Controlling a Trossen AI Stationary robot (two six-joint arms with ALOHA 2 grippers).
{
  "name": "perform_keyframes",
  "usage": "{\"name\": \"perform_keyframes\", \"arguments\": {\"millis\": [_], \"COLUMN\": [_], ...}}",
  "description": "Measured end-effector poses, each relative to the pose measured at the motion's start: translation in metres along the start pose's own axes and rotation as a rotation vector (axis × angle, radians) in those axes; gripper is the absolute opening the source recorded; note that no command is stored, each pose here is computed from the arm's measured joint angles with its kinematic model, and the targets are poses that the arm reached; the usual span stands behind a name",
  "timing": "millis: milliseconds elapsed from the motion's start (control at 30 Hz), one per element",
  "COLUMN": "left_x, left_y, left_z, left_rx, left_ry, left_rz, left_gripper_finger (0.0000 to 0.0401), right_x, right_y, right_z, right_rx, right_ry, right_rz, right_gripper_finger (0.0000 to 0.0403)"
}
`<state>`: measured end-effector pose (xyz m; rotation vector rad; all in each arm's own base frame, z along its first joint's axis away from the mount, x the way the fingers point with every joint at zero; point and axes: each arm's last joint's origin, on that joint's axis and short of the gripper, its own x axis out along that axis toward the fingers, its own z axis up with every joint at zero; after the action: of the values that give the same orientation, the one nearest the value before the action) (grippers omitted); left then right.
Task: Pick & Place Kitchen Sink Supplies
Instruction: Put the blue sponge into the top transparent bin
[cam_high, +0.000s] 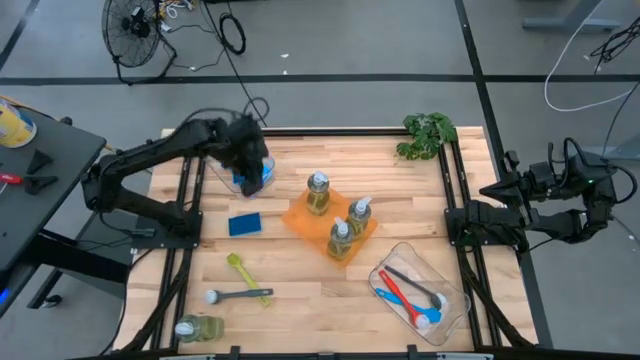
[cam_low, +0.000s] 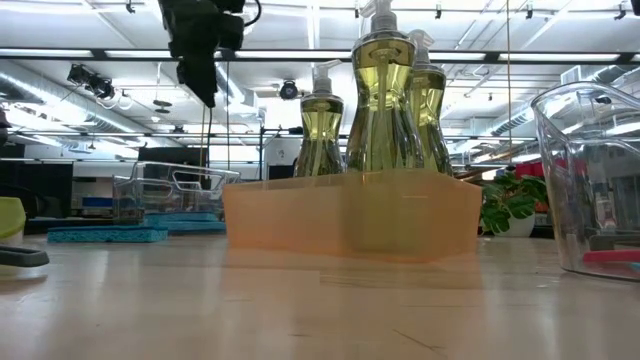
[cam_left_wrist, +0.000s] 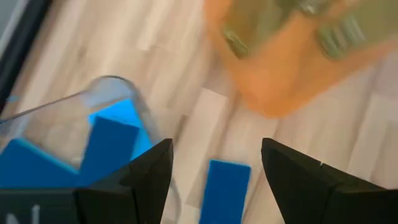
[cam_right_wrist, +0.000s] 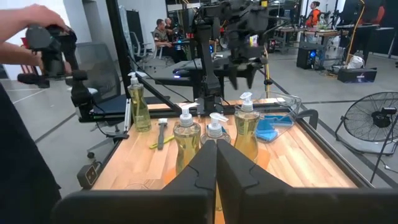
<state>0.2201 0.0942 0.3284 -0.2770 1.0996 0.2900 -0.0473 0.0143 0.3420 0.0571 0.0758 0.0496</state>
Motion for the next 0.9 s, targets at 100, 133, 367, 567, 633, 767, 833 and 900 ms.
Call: {"name": "perform_keyframes", "arguments": {"millis": [100,133,367,567,633,767,833,900], "left_x": [0.006,0.01,0.024,0.048,0.056,0.067,0.07,0.074], "left_y": [-0.01,-0.012,-0.021,-0.035,-0.04,-0.052,-0.058,-0.065], "left_z": [-0.011,-0.017,-0.054,-0.074,-0.081,-0.088,-0.089,-0.091], "left_rx": [0.049,0.05,-0.014,0.036,0.058,0.083,0.084,0.081], "left_ry": [-0.02,0.001,0.15,0.239,0.259,0.234,0.207,0.174], "left_rz": [-0.018,-0.02,-0.063,-0.067,-0.051,-0.025,-0.026,-0.03], "left_gripper_finger": [0.0248,0.0248,0.0248,0.0248,0.0248,0.0248,0.0248,0.0248], "right_x": [0.0,0.0,0.0,0.0,0.0,0.0,0.0,0.0], "right_y": [0.0,0.0,0.0,0.0,0.0,0.0,0.0,0.0], "right_z": [0.0,0.0,0.0,0.0,0.0,0.0,0.0,0.0], "right_rx": [0.0,0.0,0.0,0.0,0.0,0.0,0.0,0.0], "right_ry": [0.0,0.0,0.0,0.0,0.0,0.0,0.0,0.0], "right_rz": [0.0,0.0,0.0,0.0,0.0,0.0,0.0,0.0], "right_gripper_finger": [0.0013,0.0013,0.0013,0.0013,0.0013,0.0013,0.0013,0.0013]}}
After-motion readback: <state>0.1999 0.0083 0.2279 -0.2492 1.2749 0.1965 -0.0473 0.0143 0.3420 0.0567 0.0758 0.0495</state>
